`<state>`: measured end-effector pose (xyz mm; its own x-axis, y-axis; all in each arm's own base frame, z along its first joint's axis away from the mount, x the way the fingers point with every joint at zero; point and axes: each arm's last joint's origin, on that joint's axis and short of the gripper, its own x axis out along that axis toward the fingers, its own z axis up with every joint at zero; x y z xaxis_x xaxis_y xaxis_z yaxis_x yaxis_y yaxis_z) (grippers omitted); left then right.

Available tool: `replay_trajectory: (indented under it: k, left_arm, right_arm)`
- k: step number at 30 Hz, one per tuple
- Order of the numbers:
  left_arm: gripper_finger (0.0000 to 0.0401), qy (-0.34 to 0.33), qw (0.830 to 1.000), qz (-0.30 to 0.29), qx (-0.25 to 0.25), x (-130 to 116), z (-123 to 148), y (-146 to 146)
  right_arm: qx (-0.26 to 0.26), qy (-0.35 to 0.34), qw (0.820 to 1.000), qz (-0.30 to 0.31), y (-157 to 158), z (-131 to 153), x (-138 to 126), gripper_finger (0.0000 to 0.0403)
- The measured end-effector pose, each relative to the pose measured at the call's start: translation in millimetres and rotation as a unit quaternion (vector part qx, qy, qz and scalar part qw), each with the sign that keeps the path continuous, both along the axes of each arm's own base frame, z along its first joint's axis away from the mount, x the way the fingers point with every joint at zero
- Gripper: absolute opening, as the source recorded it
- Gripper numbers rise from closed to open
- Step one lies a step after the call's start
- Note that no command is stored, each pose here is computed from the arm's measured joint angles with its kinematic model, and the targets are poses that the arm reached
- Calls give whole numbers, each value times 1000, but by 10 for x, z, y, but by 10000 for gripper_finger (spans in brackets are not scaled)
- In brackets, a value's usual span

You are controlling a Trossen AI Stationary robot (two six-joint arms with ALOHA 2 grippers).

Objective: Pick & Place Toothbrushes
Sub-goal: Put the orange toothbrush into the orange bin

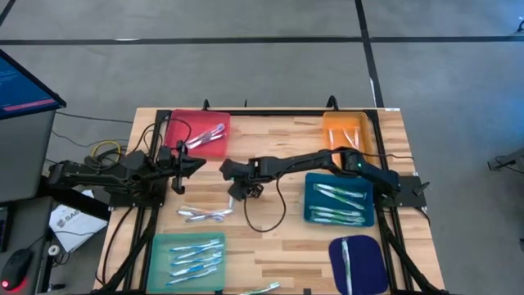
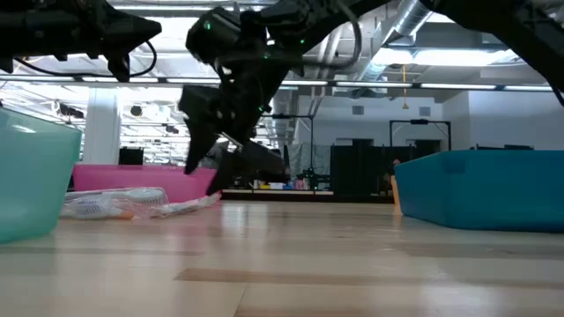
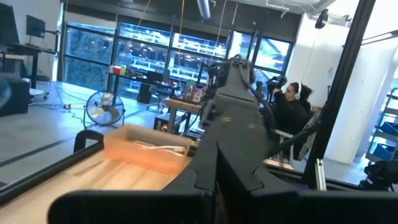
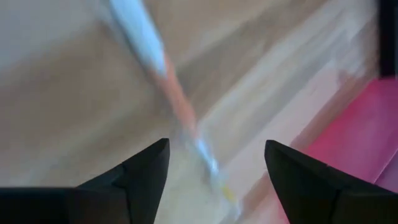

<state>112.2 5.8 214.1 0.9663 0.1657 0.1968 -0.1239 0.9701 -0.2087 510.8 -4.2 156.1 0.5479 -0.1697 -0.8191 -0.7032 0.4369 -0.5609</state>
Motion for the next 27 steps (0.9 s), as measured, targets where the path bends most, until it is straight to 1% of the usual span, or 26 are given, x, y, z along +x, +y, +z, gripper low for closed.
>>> replay_trajectory:
  k: [2,5,8,9,10,12,14,15,16,17,18,21,23,24,25,27]
  left_arm:
    - [1,0,1000,-1,0,1,-1,-1]
    - [1,1,1000,-2,0,2,-1,-1]
    - [1,0,1000,-3,-4,2,-1,-1]
    - [1,0,1000,-3,-6,2,-1,-1]
    - [1,-1,1000,-4,-6,2,-1,-2]
    - [1,0,1000,-8,-6,3,-1,-4]
    - [1,-1,1000,-8,-6,3,-1,-4]
    - [1,-1,1000,-8,-6,2,-1,-4]
    - [1,-1,1000,-8,-5,2,1,-4]
    - [1,-2,1000,-8,-4,2,2,-4]
    - [1,-3,1000,-8,-3,2,4,-4]
    - [1,-4,1000,-7,-3,1,7,-4]
    - [1,-4,1000,-8,-3,1,7,-4]
    - [1,-4,1000,-8,-3,1,7,-4]
    - [1,-4,1000,-7,-2,1,7,-4]
    - [1,-3,1000,-7,2,1,7,-4]
  right_arm:
    - [-1,4,1000,-3,-18,-7,-7,259]
    - [15,-2,1000,-6,-15,10,-3,259]
    - [22,-25,999,-6,7,16,37,260]
    - [14,-38,999,-5,12,32,57,260]
    - [-6,-53,999,-4,5,54,82,260]
    - [-60,-76,995,-20,-43,96,118,260]
    - [-102,-101,988,-58,-96,140,148,260]
    - [-118,-115,982,-92,-114,160,156,260]
    - [-128,-129,976,-119,-132,180,164,260]
    - [-132,-135,973,-133,-164,192,165,260]
    - [-133,-129,972,-141,-189,186,154,260]
    - [-151,-64,976,-142,-210,122,53,260]
    - [-135,-49,981,-131,-184,114,30,260]
    - [-111,-41,986,-119,-169,146,14,260]
    - [-81,-24,991,-101,-161,197,-18,260]
    - [-4,6,999,-36,-141,341,-47,260]
